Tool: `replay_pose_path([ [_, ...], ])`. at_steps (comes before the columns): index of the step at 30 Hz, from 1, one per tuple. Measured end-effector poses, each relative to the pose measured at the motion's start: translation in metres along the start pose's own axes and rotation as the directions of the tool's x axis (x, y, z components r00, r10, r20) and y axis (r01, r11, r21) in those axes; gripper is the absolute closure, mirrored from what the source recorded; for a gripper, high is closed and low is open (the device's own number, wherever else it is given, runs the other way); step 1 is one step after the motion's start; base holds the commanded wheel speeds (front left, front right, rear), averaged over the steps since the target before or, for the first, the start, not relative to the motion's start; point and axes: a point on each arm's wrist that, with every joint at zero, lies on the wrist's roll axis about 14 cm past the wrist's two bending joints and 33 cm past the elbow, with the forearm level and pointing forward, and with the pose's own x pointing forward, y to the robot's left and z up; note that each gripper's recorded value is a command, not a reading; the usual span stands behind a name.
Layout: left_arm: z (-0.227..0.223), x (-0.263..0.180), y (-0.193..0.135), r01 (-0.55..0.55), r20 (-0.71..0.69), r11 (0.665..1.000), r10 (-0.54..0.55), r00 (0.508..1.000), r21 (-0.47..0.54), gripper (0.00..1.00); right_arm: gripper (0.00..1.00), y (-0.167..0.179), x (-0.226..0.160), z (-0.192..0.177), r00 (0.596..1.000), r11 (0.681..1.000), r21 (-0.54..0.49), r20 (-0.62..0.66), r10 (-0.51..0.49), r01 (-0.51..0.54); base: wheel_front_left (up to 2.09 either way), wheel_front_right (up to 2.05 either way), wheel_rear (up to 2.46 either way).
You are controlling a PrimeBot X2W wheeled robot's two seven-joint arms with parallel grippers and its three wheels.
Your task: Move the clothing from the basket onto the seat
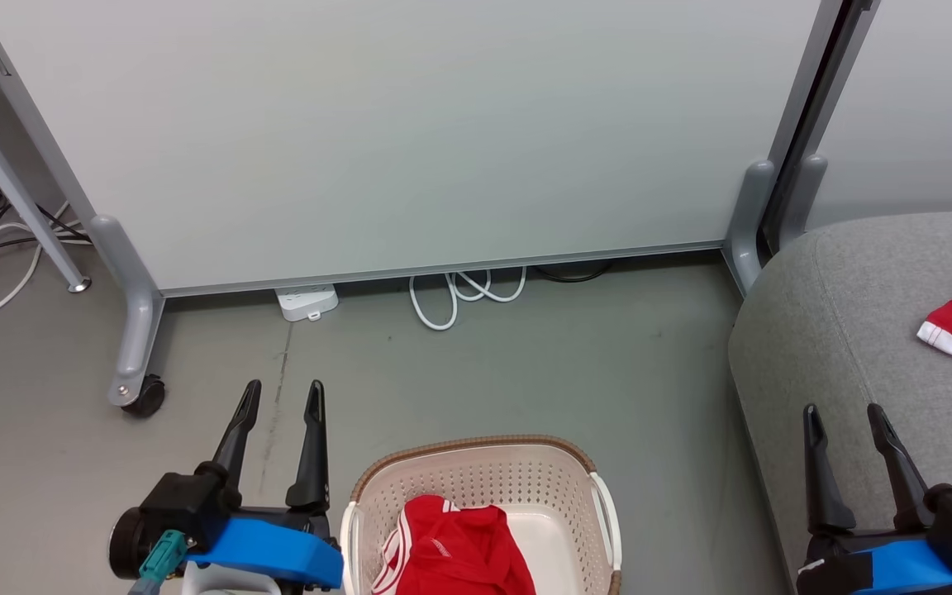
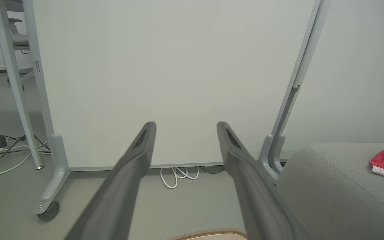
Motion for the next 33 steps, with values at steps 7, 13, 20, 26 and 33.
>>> replay_pose_path([
  [7, -0.003, -0.004, 0.003, -0.013, -0.01, 1.0, 0.013, 1.0, -0.002, 0.0, 0.0, 0.001, -0.003, -0.003, 1.0, 1.0, 0.007, -0.009, -0.004, 0.004, 0.0, 0.0, 0.0],
  [13, -0.004, -0.005, 0.003, -0.014, -0.011, 1.0, 0.014, 1.0, -0.001, 0.0, 0.0, 0.002, -0.003, -0.003, 1.0, 1.0, 0.008, -0.009, -0.001, 0.001, 0.0, 0.0, 0.0],
  [20, -0.009, 0.002, -0.007, 0.031, -0.027, 0.999, -0.031, 0.999, 0.021, 0.0, 0.0, 0.004, 0.001, -0.003, 1.0, 1.0, 0.009, -0.007, 0.007, -0.007, 0.0, 0.0, 0.0],
  [26, -0.018, 0.028, -0.029, 0.145, -0.055, 0.988, -0.142, 0.988, 0.06, 0.0, 0.0, 0.003, 0.015, 0.002, 1.0, 1.0, -0.004, 0.012, 0.015, -0.015, 0.0, 0.0, 0.0],
  [33, -0.07, 0.063, -0.069, 0.346, -0.203, 0.931, -0.319, 0.926, 0.113, 0.0, 0.0, -0.013, 0.043, 0.001, 1.0, 1.0, -0.028, 0.021, 0.001, -0.001, 0.0, 0.0, 0.0],
])
